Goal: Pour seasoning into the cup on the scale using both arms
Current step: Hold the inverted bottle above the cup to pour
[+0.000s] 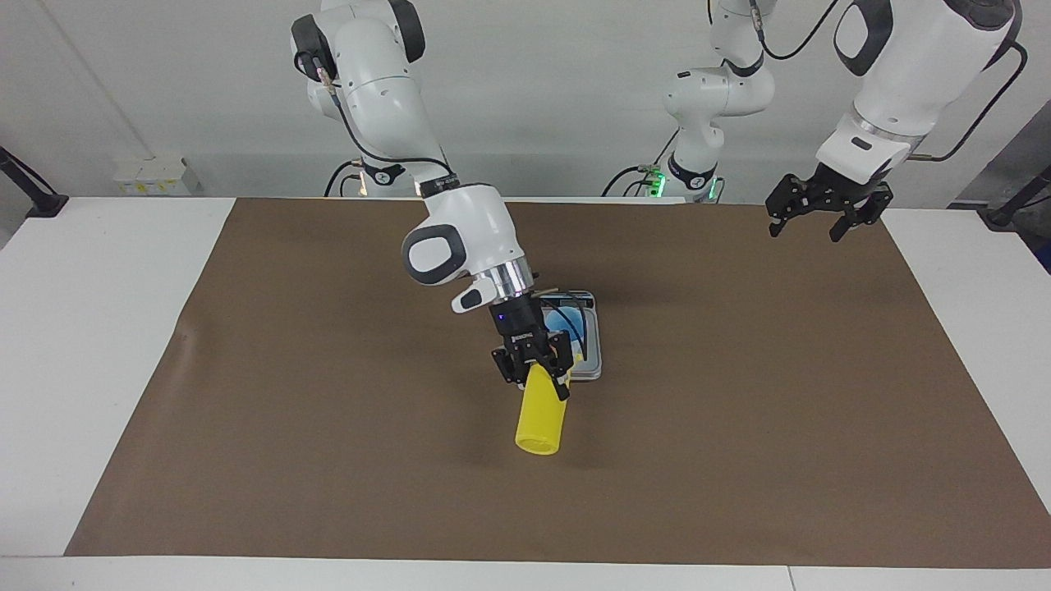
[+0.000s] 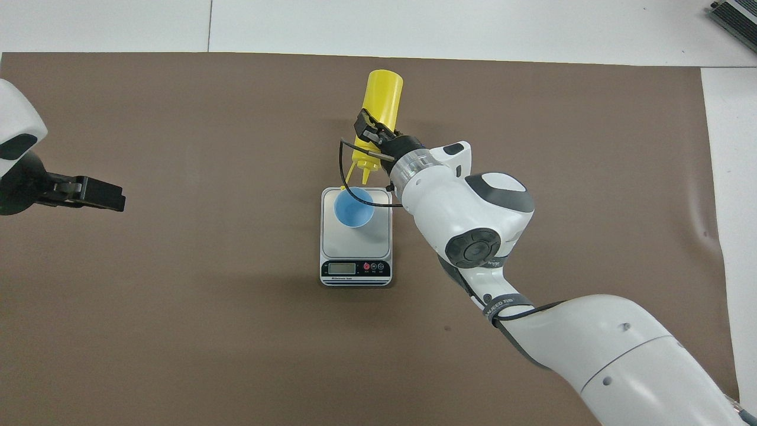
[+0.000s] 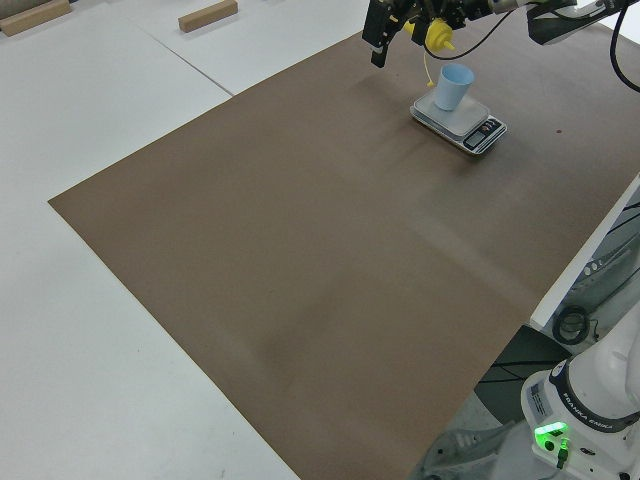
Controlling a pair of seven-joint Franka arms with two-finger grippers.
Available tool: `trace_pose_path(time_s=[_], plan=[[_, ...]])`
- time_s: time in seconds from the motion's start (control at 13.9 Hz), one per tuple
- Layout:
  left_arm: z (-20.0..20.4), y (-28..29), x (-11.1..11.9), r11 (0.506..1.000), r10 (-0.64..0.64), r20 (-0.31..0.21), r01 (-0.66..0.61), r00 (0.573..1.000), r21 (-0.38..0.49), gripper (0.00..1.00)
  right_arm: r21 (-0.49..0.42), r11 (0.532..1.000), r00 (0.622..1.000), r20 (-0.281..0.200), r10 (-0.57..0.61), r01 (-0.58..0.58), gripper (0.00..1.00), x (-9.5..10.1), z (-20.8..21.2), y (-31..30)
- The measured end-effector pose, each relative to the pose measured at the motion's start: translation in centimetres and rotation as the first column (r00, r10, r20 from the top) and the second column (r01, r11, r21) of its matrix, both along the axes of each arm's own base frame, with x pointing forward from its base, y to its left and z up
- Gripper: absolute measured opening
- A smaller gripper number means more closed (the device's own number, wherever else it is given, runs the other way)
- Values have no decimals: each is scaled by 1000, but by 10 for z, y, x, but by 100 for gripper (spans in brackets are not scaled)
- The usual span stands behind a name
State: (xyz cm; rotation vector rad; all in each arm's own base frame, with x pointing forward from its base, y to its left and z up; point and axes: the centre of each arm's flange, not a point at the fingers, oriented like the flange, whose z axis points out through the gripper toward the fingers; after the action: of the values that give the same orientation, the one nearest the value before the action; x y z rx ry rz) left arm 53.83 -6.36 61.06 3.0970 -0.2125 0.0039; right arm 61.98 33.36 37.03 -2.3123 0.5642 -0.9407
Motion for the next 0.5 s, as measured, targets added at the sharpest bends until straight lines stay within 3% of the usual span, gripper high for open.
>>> trace_pose_path(time_s=[0.5], plan=[[0,0,0,1000,0,2,0,1000,0,100,62,993,995,-7,-96,96,56,13,17,-3]])
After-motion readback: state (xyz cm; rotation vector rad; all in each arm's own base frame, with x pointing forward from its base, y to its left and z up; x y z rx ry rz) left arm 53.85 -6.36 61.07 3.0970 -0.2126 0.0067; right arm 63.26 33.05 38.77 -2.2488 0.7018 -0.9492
